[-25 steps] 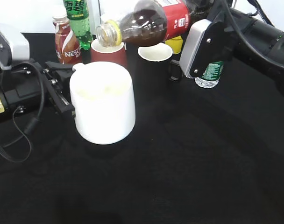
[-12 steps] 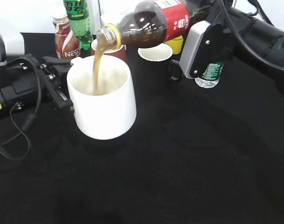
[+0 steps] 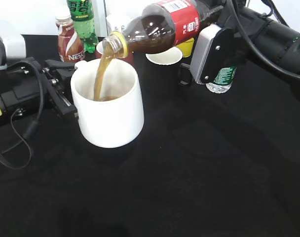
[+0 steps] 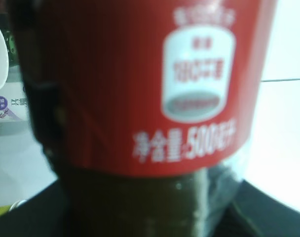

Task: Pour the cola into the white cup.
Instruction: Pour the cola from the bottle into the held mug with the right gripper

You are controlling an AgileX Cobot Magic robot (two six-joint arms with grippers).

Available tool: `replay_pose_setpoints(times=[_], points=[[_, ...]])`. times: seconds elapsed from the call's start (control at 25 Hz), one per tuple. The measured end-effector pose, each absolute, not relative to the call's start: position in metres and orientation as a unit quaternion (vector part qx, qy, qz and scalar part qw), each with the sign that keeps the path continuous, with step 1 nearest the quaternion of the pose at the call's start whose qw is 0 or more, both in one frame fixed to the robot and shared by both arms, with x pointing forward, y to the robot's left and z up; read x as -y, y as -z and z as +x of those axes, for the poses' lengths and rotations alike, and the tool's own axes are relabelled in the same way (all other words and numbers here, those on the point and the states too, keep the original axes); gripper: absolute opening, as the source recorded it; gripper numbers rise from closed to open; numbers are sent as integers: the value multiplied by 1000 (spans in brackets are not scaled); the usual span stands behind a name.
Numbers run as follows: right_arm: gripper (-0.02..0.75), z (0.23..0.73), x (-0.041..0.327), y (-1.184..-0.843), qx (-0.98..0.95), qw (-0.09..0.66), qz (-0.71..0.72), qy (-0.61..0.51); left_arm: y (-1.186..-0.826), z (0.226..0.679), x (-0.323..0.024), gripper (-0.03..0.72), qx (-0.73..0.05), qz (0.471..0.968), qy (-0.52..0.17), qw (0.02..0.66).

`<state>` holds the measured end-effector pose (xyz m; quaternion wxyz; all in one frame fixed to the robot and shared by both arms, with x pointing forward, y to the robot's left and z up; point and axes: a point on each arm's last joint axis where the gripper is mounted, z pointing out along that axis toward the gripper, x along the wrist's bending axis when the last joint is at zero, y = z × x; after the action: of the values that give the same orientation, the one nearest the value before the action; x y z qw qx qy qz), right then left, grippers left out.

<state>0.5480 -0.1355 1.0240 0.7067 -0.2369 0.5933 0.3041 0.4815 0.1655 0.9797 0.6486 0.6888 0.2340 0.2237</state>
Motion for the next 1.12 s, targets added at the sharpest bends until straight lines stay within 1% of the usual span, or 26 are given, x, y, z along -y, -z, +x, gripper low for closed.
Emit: replay_pose_setpoints(times=[1.12], points=[[385, 548, 136, -1025, -589, 712, -243, -296, -979, 482, -166, 36, -237, 692, -224, 644]])
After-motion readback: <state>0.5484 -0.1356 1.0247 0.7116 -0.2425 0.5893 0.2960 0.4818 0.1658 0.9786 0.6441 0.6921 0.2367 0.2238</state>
